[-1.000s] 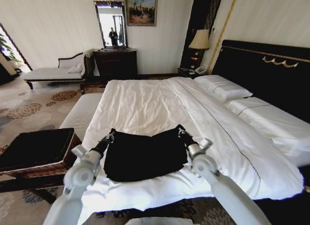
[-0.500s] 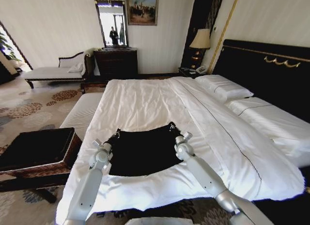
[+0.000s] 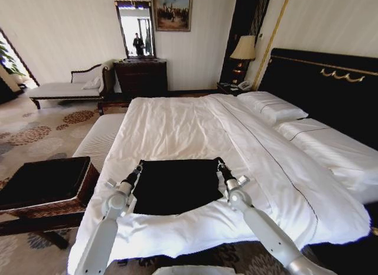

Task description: Fold the clothes on the bed and place them into the basket.

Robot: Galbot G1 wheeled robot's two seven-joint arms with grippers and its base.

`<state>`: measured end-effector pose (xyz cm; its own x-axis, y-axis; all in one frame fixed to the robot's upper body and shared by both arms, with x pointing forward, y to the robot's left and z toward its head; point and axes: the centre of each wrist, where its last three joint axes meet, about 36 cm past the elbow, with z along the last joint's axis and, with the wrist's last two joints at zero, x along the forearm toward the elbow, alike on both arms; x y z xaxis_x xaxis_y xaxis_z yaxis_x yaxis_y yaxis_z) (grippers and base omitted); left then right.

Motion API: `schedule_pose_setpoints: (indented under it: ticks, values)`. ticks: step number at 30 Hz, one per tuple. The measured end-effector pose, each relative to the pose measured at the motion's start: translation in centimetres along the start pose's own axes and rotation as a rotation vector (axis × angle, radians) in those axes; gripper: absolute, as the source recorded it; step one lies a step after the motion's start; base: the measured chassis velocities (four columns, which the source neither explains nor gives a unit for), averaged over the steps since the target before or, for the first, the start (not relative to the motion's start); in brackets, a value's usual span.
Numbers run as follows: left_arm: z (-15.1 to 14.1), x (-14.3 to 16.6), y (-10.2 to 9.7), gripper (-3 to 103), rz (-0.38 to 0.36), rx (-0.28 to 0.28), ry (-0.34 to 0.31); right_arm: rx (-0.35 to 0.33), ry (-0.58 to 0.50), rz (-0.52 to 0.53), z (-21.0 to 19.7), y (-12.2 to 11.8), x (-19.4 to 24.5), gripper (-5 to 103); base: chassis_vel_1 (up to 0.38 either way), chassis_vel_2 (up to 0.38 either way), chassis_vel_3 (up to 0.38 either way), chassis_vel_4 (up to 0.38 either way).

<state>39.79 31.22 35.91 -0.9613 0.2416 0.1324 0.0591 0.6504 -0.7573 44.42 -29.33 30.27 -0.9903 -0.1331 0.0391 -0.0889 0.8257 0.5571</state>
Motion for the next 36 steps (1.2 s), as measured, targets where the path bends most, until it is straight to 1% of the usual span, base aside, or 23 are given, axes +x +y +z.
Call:
schedule_pose_setpoints:
  ticks: [1, 2, 3, 4, 5, 7, 8, 11, 13, 16, 17, 21, 22, 24, 27, 28, 29, 30, 31, 32, 33, 36]
  values:
    - [0.4, 0.9, 0.1, 1, -0.007, -0.012, 0.009, 0.01, 0.002, -0.006, 0.1, 0.0, 0.7, 1, 0.0, 0.0, 0.0, 0.0]
    - [1.1, 2.4, 0.3, 1, -0.018, -0.028, 0.026, 0.019, 0.004, -0.012, 0.2, 0.0, 1.5, 1, 0.0, 0.0, 0.0, 0.0]
    - [2.4, 4.8, 0.9, 1, -0.051, -0.049, 0.053, 0.034, 0.007, -0.022, 0.3, 0.1, 2.7, 1, 0.0, 0.0, 0.0, 0.0]
    - [2.7, 5.4, 1.0, 1, -0.063, -0.054, 0.058, 0.04, 0.008, -0.024, 0.4, 0.2, 3.0, 1, 0.0, 0.0, 0.0, 0.0]
    - [2.7, 5.4, 1.0, 1, -0.063, -0.054, 0.058, 0.04, 0.008, -0.024, 0.4, 0.2, 3.0, 1, 0.0, 0.0, 0.0, 0.0]
    - [3.3, 6.4, 1.0, 1, -0.083, -0.078, 0.072, 0.055, 0.017, -0.016, 0.7, 0.2, 3.8, 1, 0.0, 0.0, 0.0, 0.0]
    - [3.3, 6.4, 1.0, 1, -0.083, -0.078, 0.072, 0.055, 0.017, -0.016, 0.7, 0.2, 3.8, 1, 0.0, 0.0, 0.0, 0.0]
    - [3.4, 7.2, 0.8, 1, -0.11, -0.11, 0.08, 0.074, 0.039, -0.001, 1.4, 0.5, 4.8, 1, 0.0, 0.0, 0.0, 0.0]
    - [3.3, 7.3, 0.8, 1, -0.119, -0.117, 0.082, 0.076, 0.046, 0.005, 1.6, 0.6, 5.2, 1, 0.0, 0.0, 0.0, 0.0]
    - [3.3, 7.8, 0.8, 1, -0.149, -0.149, 0.094, 0.078, 0.075, 0.032, 2.0, 1.1, 6.2, 1, 0.0, 0.0, 0.0, 0.0]
    - [3.3, 7.8, 0.8, 1, -0.149, -0.149, 0.094, 0.078, 0.075, 0.032, 2.0, 1.1, 6.2, 1, 0.0, 0.0, 0.0, 0.0]
    - [3.8, 9.1, 0.4, 1, -0.191, -0.216, 0.124, 0.097, 0.13, 0.059, 2.5, 1.9, 8.3, 1, 0.0, 0.0, 0.0, 0.0]
    - [3.8, 9.1, 0.4, 1, -0.191, -0.216, 0.124, 0.097, 0.13, 0.059, 2.5, 1.9, 8.3, 1, 0.0, 0.0, 0.0, 0.0]
    - [4.1, 9.5, 0.2, 1, -0.202, -0.237, 0.132, 0.113, 0.143, 0.069, 2.9, 1.9, 8.6, 1, 0.0, 0.0, 0.0, 0.0]
    - [4.3, 9.6, -0.1, 1, -0.207, -0.242, 0.13, 0.128, 0.142, 0.077, 3.1, 1.8, 8.6, 1, 0.0, 0.0, 0.0, 0.0]
    - [4.2, 9.6, -0.3, 6, -0.206, -0.242, 0.123, 0.132, 0.135, 0.078, 3.1, 1.8, 8.6, -2, 0.0, 0.0, 0.0, 0.0]
    - [4.0, 9.7, -0.8, 11, -0.196, -0.245, 0.108, 0.133, 0.117, 0.076, 2.8, 1.9, 8.5, 3, 0.0, 0.0, 0.0, 0.0]
    - [3.7, 9.8, -1.3, 11, -0.189, -0.251, 0.093, 0.132, 0.098, 0.068, 2.2, 2.3, 8.5, 8, 0.0, 0.0, 0.0, 0.0]
    - [3.2, 10.2, -2.0, 17, -0.175, -0.261, 0.073, 0.133, 0.076, 0.058, 1.5, 2.8, 8.7, 13, 0.0, 0.0, 0.0, 0.0]
    - [3.2, 10.2, -2.0, 17, -0.175, -0.261, 0.073, 0.133, 0.076, 0.058, 1.5, 2.8, 8.7, 13, 0.0, 0.0, 0.0, 0.0]
    - [2.5, 10.5, -2.7, 22, -0.161, -0.274, 0.052, 0.134, 0.051, 0.051, 0.6, 3.3, 8.9, 13, 0.0, 0.0, 0.0, 0.0]
    - [-0.2, 11.4, -4.9, 38, -0.119, -0.332, -0.019, 0.143, -0.031, 0.05, -2.3, 4.8, 8.8, 29, 0.0, 0.0, 0.0, 0.0]
